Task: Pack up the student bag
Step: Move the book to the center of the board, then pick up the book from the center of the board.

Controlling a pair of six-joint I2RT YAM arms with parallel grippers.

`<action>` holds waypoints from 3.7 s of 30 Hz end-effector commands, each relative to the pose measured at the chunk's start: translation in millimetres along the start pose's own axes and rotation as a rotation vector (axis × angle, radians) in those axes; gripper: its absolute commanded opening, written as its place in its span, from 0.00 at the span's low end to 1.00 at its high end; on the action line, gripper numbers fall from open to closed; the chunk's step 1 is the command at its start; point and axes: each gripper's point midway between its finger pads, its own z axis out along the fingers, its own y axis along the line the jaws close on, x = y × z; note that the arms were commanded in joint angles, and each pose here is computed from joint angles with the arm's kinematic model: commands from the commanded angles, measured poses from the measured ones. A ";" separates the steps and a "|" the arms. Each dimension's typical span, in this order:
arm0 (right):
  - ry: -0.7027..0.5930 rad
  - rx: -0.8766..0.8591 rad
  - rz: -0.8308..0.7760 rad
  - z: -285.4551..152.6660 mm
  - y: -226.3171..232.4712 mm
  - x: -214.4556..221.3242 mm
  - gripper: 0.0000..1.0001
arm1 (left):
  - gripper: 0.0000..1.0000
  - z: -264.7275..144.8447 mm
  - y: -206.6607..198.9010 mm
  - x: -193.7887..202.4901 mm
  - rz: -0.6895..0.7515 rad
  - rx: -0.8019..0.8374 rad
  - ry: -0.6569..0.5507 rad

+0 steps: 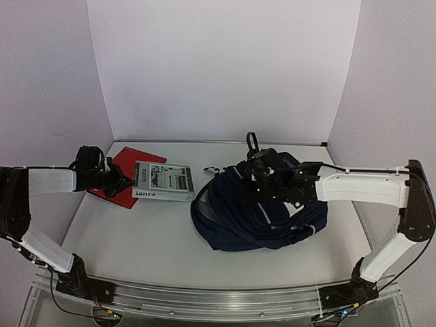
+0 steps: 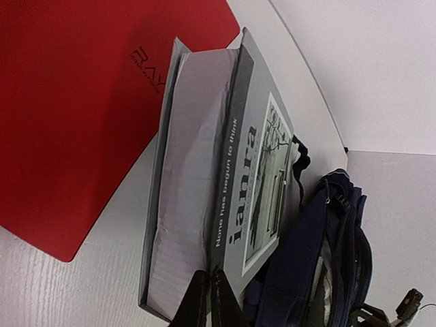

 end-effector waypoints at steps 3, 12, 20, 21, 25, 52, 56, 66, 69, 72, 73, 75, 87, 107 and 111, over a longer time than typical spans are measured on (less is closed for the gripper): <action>-0.067 -0.050 0.000 -44.7 13.1 -43.1 0.60 | 0.43 -19.3 25.5 9.7 -0.041 -0.079 -0.008; -0.156 -0.126 -0.057 -48.8 80.2 -86.2 0.85 | 0.84 -23.9 24.5 2.3 -0.016 -0.088 -0.014; -0.060 -0.157 -0.095 50.6 121.4 -82.2 0.81 | 0.89 -11.2 16.8 -0.2 -0.032 -0.014 0.032; -0.050 -0.167 -0.087 61.0 121.6 -84.5 0.81 | 0.89 -7.5 20.6 0.0 -0.031 -0.025 0.040; 0.025 -0.195 -0.107 111.7 127.9 -65.5 0.79 | 0.87 9.8 26.5 6.8 -0.047 -0.005 0.116; 0.300 -0.418 0.020 243.6 116.4 8.0 0.37 | 0.88 16.4 60.6 35.9 -0.171 -0.043 0.144; 0.300 -0.367 0.081 249.0 101.8 6.8 0.15 | 0.88 14.9 63.8 40.3 -0.181 -0.046 0.146; 0.336 -0.362 0.233 256.3 70.0 9.0 0.00 | 0.89 14.6 60.0 43.6 -0.208 0.000 0.142; 0.341 -0.371 0.249 258.1 68.0 9.9 0.00 | 0.89 19.7 59.5 45.2 -0.222 0.035 0.148; 0.351 -0.385 0.264 259.5 67.0 11.1 0.00 | 0.89 27.2 57.2 46.6 -0.243 0.087 0.165; 0.355 -0.392 0.271 259.9 66.7 11.5 0.00 | 0.88 29.7 55.8 46.3 -0.249 0.107 0.168; 0.364 -0.407 0.282 260.3 67.4 12.7 0.00 | 0.87 33.7 52.7 44.7 -0.246 0.138 0.169; 0.436 -0.557 0.257 243.1 88.4 15.8 0.00 | 0.77 17.9 0.3 29.1 -0.047 0.304 0.082; 0.430 -0.838 0.188 177.7 135.5 -20.0 0.00 | 0.56 0.5 -29.5 24.7 0.022 0.376 0.046; 0.405 -0.842 0.162 167.7 139.8 -25.8 0.00 | 0.38 1.8 -22.6 21.8 -0.016 0.323 0.032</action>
